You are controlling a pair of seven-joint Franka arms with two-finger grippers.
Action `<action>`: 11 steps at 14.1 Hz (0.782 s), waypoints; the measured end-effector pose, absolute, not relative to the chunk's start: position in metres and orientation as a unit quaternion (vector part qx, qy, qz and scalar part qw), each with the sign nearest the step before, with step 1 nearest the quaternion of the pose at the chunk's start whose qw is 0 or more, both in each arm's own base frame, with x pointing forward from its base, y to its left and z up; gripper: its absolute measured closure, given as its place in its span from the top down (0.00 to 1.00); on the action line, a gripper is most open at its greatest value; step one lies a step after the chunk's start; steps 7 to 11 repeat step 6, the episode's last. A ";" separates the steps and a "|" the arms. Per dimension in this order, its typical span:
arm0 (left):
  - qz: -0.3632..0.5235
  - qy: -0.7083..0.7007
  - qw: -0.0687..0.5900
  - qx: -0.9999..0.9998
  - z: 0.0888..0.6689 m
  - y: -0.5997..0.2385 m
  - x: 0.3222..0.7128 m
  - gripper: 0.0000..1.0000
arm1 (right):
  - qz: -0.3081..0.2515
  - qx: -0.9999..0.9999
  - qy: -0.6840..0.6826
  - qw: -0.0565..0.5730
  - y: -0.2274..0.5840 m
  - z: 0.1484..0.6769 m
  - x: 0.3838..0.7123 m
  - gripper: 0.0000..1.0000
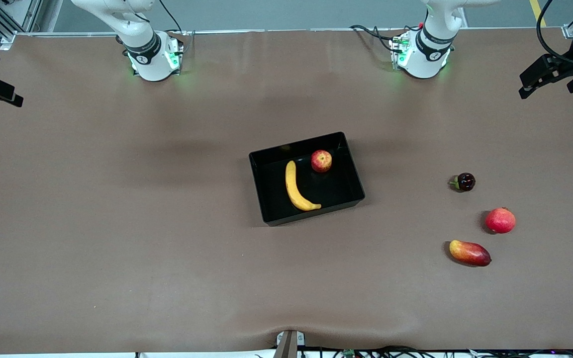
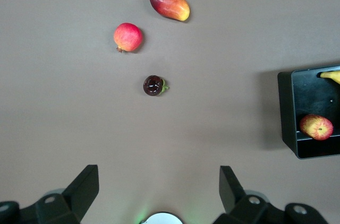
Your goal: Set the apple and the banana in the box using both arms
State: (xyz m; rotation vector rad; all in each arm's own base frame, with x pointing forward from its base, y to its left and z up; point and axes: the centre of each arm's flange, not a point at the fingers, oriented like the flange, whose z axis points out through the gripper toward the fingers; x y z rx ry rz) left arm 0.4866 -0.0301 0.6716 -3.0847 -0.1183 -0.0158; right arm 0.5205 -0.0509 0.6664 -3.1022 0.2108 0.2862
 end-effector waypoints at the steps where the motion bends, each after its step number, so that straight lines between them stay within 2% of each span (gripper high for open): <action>1: -0.005 -0.038 0.027 -0.999 0.671 -0.031 0.488 1.00 | 0.092 -0.993 0.068 0.010 -0.051 0.666 0.520 1.00; 11: 0.002 -0.030 0.027 -0.999 0.663 -0.039 0.500 1.00 | 0.092 -0.993 0.068 0.010 -0.051 0.666 0.520 1.00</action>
